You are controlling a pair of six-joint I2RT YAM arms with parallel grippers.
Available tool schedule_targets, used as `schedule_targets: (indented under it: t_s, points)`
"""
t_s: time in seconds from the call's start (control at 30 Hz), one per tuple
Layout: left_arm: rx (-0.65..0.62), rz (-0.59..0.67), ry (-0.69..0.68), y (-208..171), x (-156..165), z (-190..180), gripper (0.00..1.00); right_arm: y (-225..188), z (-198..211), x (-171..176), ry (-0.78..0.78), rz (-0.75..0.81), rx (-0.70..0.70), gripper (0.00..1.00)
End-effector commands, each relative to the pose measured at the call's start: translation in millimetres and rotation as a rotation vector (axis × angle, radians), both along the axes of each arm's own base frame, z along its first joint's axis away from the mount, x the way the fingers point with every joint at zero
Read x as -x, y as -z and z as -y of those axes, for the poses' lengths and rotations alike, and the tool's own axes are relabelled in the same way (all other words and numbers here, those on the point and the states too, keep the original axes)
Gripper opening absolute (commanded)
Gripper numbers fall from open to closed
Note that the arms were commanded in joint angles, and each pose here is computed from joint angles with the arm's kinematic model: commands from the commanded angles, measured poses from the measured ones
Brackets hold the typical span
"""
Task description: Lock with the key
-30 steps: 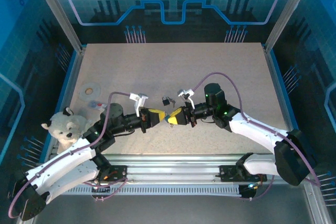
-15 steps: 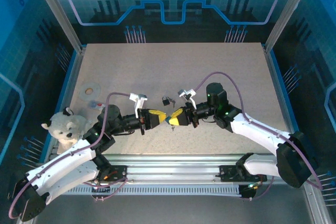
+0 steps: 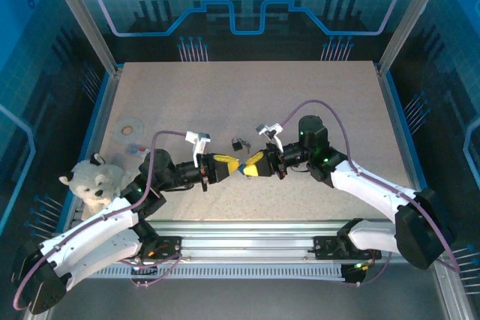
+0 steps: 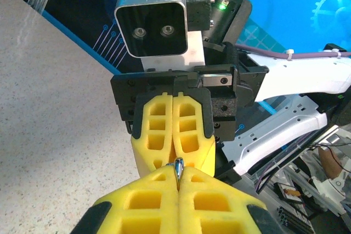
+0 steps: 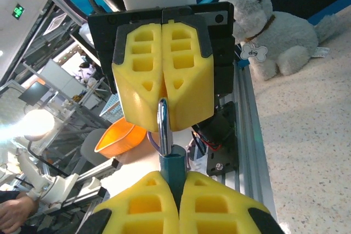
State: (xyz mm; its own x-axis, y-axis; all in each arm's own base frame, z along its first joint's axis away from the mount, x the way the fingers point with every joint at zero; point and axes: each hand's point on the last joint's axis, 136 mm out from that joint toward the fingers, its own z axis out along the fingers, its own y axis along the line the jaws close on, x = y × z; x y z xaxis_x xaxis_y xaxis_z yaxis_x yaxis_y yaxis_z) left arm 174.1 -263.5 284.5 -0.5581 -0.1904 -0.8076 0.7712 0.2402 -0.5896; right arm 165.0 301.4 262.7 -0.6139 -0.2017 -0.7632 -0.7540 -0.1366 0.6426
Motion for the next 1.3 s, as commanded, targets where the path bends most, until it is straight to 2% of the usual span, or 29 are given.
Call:
schedule_targets:
  t_s: [0.0,0.37,0.63,0.9,1.27]
  points:
    - [-0.005,-0.007,0.141,7,26,10,0.00,-31,2,-17,0.046,0.067,-0.074,0.00]
    - [-0.033,-0.020,0.161,13,29,16,0.00,-33,6,-29,0.069,0.046,-0.081,0.00]
    - [-0.110,-0.064,0.113,24,21,18,0.00,-29,10,-37,0.172,0.093,-0.044,0.00]
    - [-0.129,-0.071,0.147,29,26,24,0.00,-29,15,-50,0.304,0.151,-0.060,0.00]
    - [-0.142,-0.071,0.197,32,35,30,0.00,-39,17,-60,0.369,0.176,-0.089,0.00]
